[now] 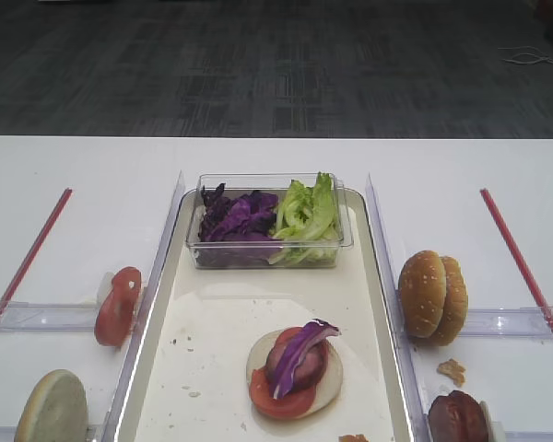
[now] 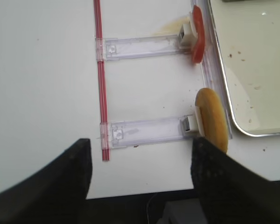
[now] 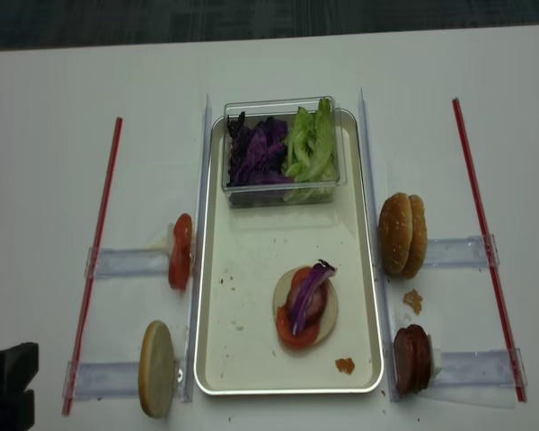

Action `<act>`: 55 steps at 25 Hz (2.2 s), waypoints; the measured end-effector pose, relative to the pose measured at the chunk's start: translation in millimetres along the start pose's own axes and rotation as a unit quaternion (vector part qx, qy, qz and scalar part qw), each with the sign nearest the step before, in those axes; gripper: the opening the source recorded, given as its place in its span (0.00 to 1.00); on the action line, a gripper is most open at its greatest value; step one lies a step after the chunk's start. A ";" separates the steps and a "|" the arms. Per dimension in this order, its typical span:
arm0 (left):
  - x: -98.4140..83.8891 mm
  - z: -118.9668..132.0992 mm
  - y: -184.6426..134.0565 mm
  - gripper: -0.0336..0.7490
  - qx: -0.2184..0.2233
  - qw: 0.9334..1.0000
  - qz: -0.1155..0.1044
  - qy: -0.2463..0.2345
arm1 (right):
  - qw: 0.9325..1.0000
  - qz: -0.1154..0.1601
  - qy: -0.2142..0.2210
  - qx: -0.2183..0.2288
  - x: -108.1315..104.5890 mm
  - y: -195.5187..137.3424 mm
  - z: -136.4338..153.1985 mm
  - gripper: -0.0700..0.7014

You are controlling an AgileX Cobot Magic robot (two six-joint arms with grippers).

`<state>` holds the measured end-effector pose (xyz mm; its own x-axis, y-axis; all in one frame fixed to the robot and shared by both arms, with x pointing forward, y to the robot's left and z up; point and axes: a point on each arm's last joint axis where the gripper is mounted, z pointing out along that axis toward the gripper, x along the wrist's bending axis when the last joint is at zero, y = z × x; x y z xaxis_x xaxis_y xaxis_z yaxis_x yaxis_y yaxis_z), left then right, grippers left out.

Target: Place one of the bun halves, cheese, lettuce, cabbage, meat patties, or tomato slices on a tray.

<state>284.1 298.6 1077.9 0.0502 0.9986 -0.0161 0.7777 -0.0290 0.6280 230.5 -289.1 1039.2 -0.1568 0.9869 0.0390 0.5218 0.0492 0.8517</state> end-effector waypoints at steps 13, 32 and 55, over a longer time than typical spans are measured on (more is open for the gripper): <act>2.1 -5.7 -55.8 0.59 -0.125 0.992 -0.002 -0.013 | 1.000 -0.002 0.000 0.000 0.0 0.0 0.0 0.11; 1.7 -6.8 -67.2 0.59 -0.153 0.988 0.009 -0.017 | 1.000 -0.002 0.000 0.000 0.0 0.0 0.0 0.11; 1.7 -6.3 -67.3 0.58 -0.153 0.988 0.011 -0.017 | 1.000 -0.002 0.000 0.000 0.0 0.0 0.0 0.11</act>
<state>227.8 302.6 1040.5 0.0889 0.9958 -0.0227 0.5512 -0.0302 0.8338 230.5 -289.1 1039.2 -0.1588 0.9867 0.0356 0.5211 0.0531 0.8518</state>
